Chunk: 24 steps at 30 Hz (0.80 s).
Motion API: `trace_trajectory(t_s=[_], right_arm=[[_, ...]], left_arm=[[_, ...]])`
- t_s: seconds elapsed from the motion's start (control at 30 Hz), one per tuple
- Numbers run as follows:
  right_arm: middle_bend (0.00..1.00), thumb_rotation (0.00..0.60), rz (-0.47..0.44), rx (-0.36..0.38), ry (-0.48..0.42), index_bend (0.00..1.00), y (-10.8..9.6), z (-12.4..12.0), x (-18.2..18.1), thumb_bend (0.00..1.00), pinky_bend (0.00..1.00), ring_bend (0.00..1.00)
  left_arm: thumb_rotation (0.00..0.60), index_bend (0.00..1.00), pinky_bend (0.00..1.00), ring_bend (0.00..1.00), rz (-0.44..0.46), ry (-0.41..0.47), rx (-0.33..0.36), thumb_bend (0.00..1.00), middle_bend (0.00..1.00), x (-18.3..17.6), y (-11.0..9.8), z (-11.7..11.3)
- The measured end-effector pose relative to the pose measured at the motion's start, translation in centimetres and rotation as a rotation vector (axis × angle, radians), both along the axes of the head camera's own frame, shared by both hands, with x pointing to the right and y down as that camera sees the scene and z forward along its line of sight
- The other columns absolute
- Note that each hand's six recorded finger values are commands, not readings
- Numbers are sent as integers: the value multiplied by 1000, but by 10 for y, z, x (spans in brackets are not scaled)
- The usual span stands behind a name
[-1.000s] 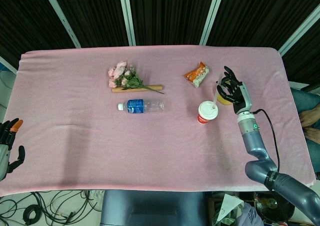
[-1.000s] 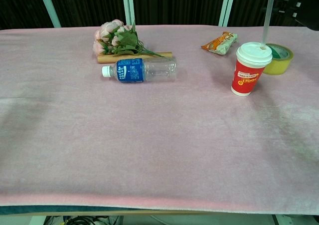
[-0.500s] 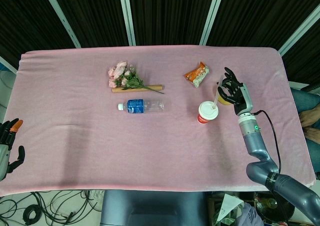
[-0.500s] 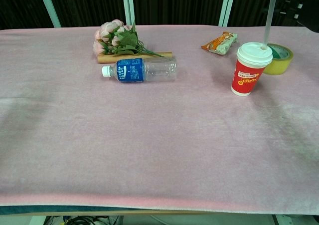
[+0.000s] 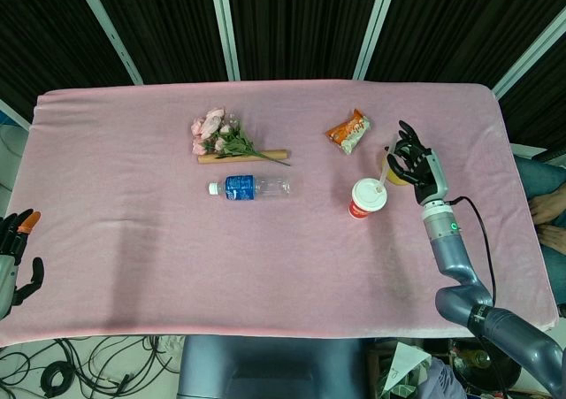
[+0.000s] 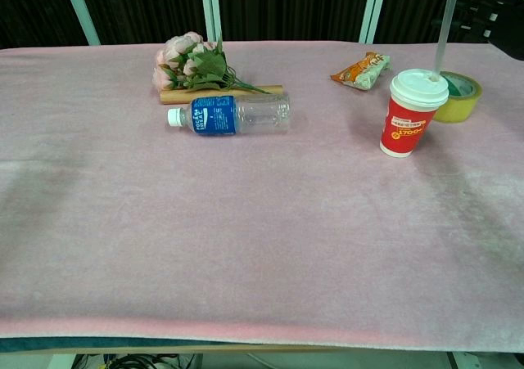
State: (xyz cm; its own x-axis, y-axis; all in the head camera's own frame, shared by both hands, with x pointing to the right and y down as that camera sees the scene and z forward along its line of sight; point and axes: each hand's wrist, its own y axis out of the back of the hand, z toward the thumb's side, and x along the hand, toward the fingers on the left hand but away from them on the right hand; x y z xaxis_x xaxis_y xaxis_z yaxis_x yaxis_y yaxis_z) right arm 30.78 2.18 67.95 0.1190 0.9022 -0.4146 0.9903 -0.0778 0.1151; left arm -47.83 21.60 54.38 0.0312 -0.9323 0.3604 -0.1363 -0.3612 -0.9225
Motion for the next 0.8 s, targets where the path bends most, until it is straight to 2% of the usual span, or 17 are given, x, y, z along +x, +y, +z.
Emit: trace_trajectory(t_s=[0.47,0.8], right_arm=[[41,600,25,-13,-28,654,12,12,6,359,208,35],[41,600,-10,-15,-9,654,22,19,4,363,208,35]], left_arm=[[600,56,0,0,0,-2,1,620,37,0,0,0],[600,56,0,0,1,-3,-2,620,37,0,0,0]])
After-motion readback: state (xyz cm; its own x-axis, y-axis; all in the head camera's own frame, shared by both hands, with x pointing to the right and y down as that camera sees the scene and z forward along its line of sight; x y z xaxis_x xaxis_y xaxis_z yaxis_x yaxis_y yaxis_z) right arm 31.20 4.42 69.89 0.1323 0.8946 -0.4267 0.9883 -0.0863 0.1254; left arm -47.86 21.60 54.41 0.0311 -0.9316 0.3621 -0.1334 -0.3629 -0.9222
